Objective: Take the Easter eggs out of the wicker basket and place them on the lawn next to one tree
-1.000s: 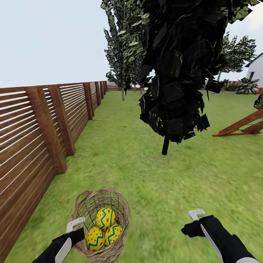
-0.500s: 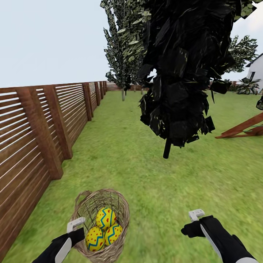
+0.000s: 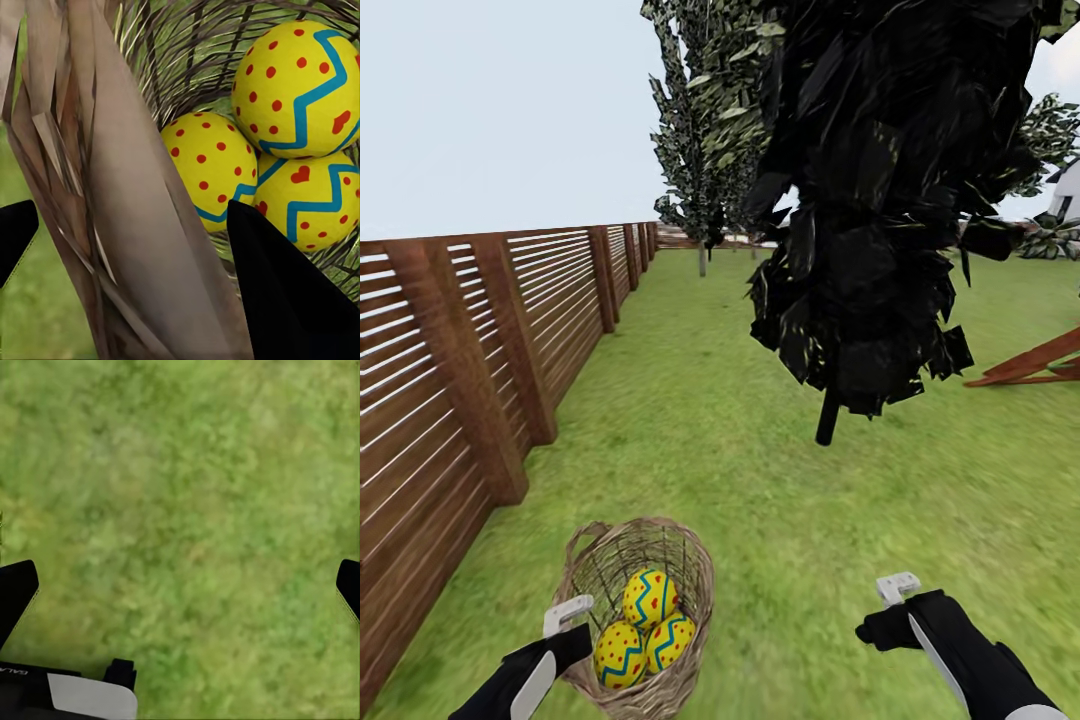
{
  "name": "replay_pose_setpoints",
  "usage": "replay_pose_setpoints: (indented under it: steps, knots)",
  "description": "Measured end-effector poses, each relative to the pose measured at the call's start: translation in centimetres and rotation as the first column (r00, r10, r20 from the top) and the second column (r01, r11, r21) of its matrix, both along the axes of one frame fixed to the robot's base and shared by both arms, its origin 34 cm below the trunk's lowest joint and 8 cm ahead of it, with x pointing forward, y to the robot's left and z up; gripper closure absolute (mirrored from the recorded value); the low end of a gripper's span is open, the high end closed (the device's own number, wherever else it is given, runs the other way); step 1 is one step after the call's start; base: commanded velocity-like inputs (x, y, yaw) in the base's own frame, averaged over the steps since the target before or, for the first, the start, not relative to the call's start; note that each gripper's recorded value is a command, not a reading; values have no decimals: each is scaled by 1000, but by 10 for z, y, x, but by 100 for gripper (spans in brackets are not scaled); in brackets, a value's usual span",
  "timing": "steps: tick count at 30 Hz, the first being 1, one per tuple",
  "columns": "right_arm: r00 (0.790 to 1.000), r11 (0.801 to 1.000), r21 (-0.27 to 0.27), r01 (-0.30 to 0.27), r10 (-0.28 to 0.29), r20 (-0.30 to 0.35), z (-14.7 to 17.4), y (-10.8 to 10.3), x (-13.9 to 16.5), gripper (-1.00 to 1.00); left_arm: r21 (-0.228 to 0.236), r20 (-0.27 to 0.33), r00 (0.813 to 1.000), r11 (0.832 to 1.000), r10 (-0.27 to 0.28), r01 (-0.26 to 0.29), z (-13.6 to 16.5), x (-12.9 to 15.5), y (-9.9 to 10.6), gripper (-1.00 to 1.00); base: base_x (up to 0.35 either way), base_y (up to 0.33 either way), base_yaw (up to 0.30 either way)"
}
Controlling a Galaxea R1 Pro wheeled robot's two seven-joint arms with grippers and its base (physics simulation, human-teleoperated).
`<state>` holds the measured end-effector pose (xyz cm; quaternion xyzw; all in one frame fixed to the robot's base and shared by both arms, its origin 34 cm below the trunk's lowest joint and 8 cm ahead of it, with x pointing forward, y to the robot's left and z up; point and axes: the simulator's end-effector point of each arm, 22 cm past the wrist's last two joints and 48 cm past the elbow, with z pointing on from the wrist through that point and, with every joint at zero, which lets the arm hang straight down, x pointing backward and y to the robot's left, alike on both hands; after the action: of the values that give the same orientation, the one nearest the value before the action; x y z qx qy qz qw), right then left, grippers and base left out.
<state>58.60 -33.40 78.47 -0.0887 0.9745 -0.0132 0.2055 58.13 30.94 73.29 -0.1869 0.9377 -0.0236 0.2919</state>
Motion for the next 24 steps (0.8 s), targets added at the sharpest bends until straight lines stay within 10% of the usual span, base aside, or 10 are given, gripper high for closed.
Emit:
replay_pose_setpoints:
  steps: [24]
  knots:
    - [1000,1000,-1,0,0,0,0,-1,0,-100,-6,1,1000,1000,0,0,0,0,-4,100,339,4,118]
